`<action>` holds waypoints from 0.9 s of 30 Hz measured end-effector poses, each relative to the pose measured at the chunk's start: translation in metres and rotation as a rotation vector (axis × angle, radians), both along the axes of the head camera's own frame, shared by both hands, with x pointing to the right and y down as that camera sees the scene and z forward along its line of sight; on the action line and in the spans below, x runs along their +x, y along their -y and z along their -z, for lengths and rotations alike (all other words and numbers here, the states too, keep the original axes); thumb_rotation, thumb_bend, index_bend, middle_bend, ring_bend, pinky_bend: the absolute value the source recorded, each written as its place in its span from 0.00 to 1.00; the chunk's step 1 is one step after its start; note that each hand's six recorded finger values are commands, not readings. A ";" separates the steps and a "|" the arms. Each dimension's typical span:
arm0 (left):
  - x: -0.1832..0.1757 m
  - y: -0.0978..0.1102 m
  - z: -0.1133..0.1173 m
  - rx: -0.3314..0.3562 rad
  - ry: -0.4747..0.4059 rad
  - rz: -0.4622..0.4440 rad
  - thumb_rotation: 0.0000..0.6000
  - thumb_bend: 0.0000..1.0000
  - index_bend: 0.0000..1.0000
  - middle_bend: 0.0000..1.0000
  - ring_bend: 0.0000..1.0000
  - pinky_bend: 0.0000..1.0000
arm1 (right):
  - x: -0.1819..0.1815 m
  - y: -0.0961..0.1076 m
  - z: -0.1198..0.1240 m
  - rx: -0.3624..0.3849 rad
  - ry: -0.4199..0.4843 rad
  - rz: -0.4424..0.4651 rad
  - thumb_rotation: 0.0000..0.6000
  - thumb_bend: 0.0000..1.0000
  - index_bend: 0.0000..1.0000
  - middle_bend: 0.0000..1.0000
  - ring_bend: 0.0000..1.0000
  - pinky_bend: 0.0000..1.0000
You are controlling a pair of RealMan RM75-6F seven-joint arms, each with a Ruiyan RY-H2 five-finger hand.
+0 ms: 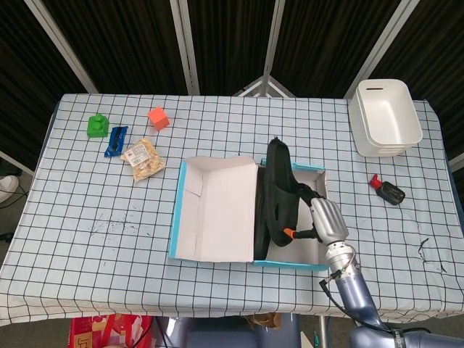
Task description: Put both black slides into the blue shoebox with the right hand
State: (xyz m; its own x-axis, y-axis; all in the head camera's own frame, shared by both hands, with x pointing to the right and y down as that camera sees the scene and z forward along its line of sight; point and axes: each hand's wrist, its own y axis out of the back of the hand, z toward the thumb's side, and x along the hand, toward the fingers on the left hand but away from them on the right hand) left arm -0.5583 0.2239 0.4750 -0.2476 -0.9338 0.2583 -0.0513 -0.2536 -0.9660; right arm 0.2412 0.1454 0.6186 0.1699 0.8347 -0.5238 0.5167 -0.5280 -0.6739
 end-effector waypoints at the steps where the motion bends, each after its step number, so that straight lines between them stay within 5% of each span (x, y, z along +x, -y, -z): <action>1: 0.001 0.000 0.000 0.000 0.001 -0.001 1.00 0.37 0.01 0.00 0.00 0.03 | 0.002 -0.002 -0.001 -0.005 0.001 -0.001 1.00 0.32 0.60 0.21 0.27 0.35; 27: 0.002 -0.002 0.003 0.013 0.008 -0.002 1.00 0.37 0.01 0.00 0.00 0.03 | 0.042 -0.036 -0.031 -0.088 -0.061 0.031 1.00 0.33 0.63 0.21 0.27 0.35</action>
State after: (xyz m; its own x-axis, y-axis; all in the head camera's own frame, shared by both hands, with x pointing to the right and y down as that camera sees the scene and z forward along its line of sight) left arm -0.5562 0.2256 0.4722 -0.2478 -0.9377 0.2437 -0.0428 -0.2407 -0.9697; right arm 0.2829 0.1813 0.6495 0.1605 0.7800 -0.6048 0.4583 -0.6016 -0.6543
